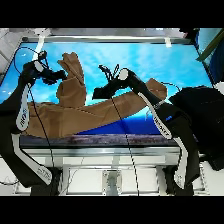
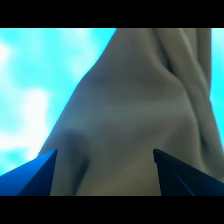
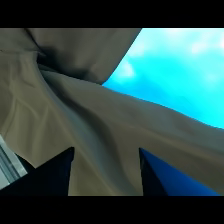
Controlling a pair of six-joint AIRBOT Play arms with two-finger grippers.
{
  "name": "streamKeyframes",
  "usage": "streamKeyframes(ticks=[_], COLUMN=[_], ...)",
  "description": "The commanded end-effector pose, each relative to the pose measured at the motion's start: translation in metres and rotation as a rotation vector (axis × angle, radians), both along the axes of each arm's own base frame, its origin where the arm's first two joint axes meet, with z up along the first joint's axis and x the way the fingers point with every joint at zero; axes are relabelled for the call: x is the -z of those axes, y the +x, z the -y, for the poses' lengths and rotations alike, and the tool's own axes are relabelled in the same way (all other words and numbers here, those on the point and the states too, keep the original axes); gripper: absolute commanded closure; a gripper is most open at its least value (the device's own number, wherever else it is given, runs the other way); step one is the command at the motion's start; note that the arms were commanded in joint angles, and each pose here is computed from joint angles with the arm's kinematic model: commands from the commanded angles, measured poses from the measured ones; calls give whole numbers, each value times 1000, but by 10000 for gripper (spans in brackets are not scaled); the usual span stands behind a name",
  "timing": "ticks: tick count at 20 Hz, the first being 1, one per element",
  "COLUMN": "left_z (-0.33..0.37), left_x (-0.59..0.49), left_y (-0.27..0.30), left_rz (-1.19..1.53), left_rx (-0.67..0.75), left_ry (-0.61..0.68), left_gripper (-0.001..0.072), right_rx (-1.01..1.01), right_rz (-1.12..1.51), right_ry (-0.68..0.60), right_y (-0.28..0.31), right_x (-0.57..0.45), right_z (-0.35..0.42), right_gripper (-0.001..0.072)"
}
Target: Fold the clothes and pants, and hang the long-sleeved shirts on hangers.
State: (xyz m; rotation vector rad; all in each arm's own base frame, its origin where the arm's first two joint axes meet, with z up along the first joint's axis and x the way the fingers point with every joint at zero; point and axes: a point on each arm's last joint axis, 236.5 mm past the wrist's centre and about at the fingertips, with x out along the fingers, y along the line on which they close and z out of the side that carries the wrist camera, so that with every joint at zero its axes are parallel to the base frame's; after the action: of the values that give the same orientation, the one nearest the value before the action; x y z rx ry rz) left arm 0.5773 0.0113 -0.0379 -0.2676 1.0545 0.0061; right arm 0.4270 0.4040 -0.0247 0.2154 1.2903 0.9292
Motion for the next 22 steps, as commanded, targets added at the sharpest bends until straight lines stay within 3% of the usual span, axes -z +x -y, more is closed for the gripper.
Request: streamKeyframes(ticks=[1, 5, 8, 9, 10, 18, 22], left_z=[-9, 23, 53, 62, 71, 145, 242], left_x=[19, 27, 26, 30, 33, -29, -44], left_y=[-7, 0, 6, 4, 3, -10, -75], left_rz=[-57, -30, 4, -3, -8, 78, 10], left_rx=[37, 130, 185, 207, 229, 378, 663], left_ry=[46, 54, 28, 33, 36, 43, 68], left_gripper=[23, 23, 159, 440, 667, 685, 685], right_rx=[-13, -13, -13, -12, -15, 1, 140], right_rz=[3, 2, 2, 2, -1, 68, 194], right_ry=[-18, -18, -18, -18, -20, -99, -68], right_y=[-2, -2, -2, -2, -3, 13, 47], right_x=[3, 3, 3, 3, 3, -37, -114], right_z=[2, 2, 2, 2, 3, 59, 127], right_gripper=[256, 256, 256, 256, 256, 258, 258])
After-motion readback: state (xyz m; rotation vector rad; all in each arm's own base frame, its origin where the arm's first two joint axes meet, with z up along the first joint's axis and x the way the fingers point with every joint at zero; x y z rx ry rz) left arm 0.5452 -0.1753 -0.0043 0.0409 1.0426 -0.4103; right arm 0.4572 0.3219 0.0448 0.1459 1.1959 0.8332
